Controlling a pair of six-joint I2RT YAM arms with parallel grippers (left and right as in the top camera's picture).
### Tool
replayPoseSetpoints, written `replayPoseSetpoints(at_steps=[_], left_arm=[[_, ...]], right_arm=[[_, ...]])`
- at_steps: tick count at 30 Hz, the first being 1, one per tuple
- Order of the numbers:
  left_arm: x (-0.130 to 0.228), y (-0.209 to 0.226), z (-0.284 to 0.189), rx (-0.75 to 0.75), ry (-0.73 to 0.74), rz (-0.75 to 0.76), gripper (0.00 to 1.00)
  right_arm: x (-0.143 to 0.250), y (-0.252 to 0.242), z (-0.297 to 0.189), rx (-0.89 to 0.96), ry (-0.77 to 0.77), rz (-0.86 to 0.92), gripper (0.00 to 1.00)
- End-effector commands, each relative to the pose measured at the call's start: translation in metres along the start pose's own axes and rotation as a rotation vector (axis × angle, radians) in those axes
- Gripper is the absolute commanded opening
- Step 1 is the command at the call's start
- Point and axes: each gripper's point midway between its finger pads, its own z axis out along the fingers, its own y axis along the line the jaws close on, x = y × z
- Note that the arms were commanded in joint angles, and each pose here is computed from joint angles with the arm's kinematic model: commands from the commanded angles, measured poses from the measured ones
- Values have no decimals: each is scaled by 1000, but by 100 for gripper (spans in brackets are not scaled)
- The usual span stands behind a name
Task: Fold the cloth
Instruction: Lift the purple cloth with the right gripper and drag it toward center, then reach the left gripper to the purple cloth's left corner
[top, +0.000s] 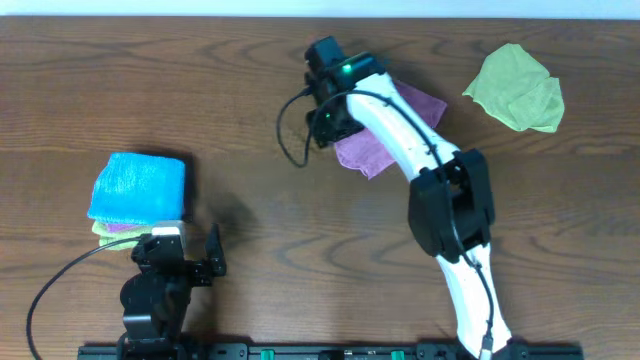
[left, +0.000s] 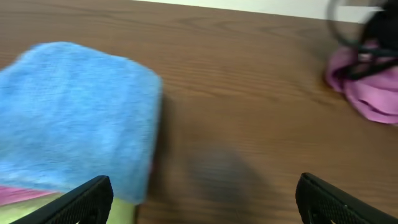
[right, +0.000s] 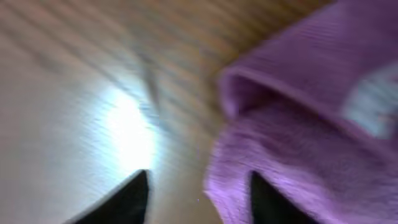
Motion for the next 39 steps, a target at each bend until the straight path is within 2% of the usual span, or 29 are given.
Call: replayPoseSetpoints(at_steps=[1,4,8,13,18,25,29,32,36,39], left_arm=[[10,-27,1,159,32,-20,95],[11,-37,-1,220,38,-20,95],[12,-48,-4,287,49,-52,95],[6,-45,-3,263,50,-222,95],[1,-40,-4,220,84,-411,95],[-17,-43,4,180,247,-456,96],[-36,-50,23,178,402,-462,95],[-48,-64,44,236,536,-488,96],[-62,-81,71,332,620,-536,95],[-70,-94,87,380,667,-737,95]], right_arm=[[-6,4,-9,-12,-28,-9,71],[-6,-12,-17,32,-36,22,77],[-5,-48,-55,60,-81,173,77],[7,-71,-108,-140,-108,406,77],[27,-99,-128,-239,-71,551,76],[54,-130,-134,-258,-7,632,75],[66,-139,-136,-265,23,644,76],[74,-158,-137,-261,19,666,76],[80,-185,-133,-273,-12,701,76],[78,-201,-127,-310,-63,722,76]])
